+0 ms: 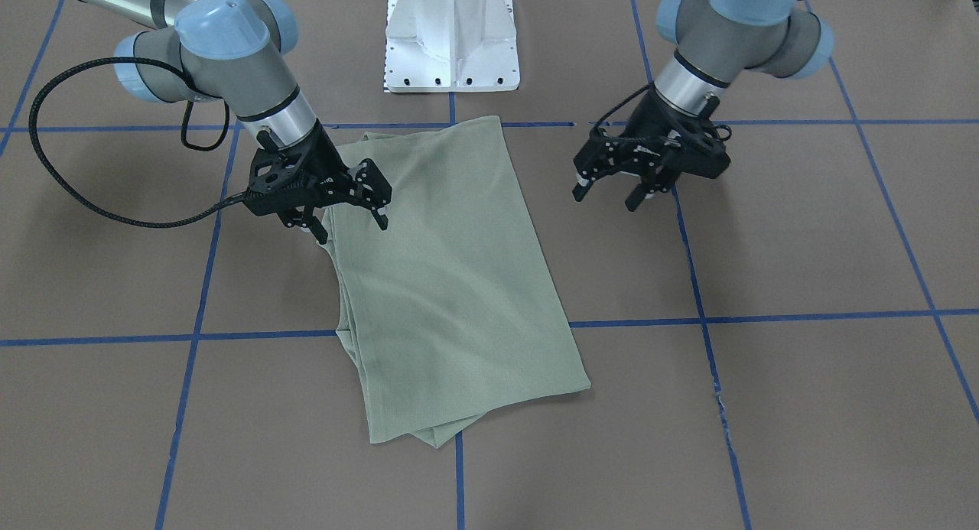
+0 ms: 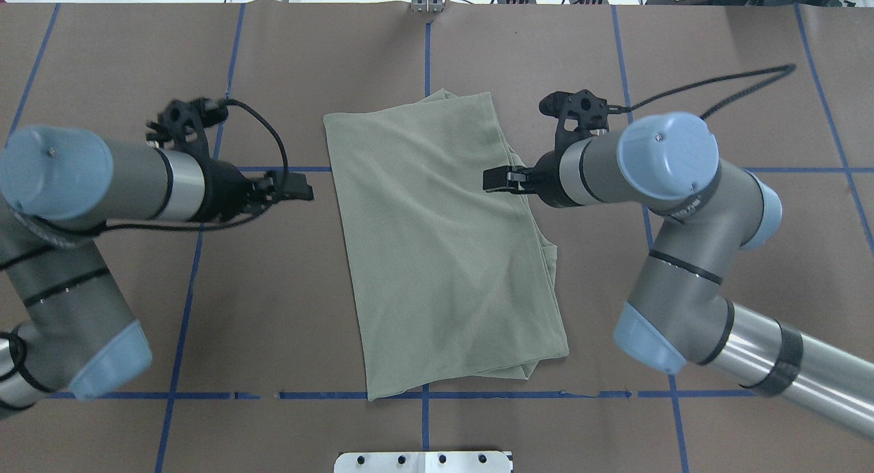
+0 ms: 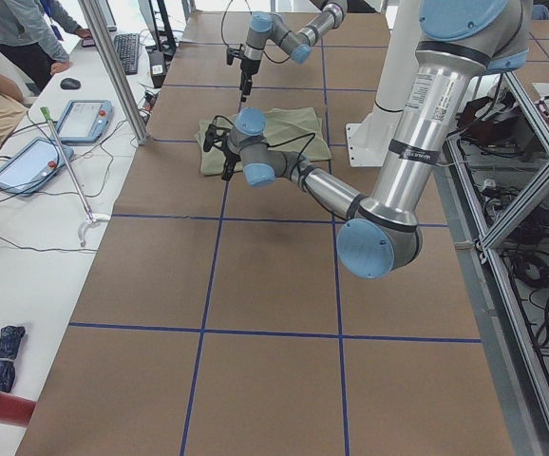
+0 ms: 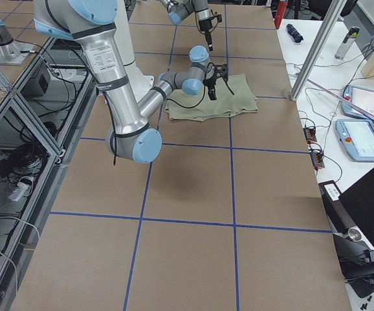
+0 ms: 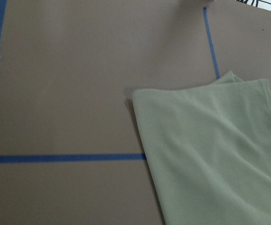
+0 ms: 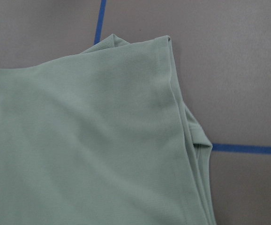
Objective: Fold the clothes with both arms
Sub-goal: 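Move the right gripper to the shirt's side edge while the left approaches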
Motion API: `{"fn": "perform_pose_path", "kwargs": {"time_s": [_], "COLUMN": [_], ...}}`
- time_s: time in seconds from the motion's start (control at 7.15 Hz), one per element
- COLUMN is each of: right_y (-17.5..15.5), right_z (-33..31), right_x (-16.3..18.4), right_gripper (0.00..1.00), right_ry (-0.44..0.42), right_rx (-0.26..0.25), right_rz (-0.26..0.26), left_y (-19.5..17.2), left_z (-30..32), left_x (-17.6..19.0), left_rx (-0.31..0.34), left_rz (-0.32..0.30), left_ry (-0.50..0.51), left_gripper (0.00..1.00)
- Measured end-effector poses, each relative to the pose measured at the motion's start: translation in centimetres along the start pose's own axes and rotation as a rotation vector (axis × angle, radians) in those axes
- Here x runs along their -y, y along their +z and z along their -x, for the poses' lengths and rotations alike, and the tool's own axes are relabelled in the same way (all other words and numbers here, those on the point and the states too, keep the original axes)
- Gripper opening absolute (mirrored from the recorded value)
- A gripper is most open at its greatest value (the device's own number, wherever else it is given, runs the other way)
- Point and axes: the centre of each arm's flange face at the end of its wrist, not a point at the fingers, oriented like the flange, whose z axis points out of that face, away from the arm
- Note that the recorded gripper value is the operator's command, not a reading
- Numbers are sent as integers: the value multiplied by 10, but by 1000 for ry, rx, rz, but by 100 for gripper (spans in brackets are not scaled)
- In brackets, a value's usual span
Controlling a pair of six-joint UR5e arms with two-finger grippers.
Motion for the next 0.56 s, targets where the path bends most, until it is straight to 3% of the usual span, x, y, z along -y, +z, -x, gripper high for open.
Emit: {"fn": "perform_pose_path", "kwargs": {"time_s": [0.14, 0.56], "right_y": [0, 0], "right_z": [-5, -17], "right_x": [-26, -59], "right_gripper": [100, 100], "right_ry": [56, 96], "right_rx": [17, 6], "right_rz": [-42, -90], "left_y": [12, 44], "left_z": [-13, -24], "left_x": [-42, -138], "left_rx": [-4, 16], "left_rz": [18, 78], "left_ry": [-88, -243], "left_gripper": [69, 62]}}
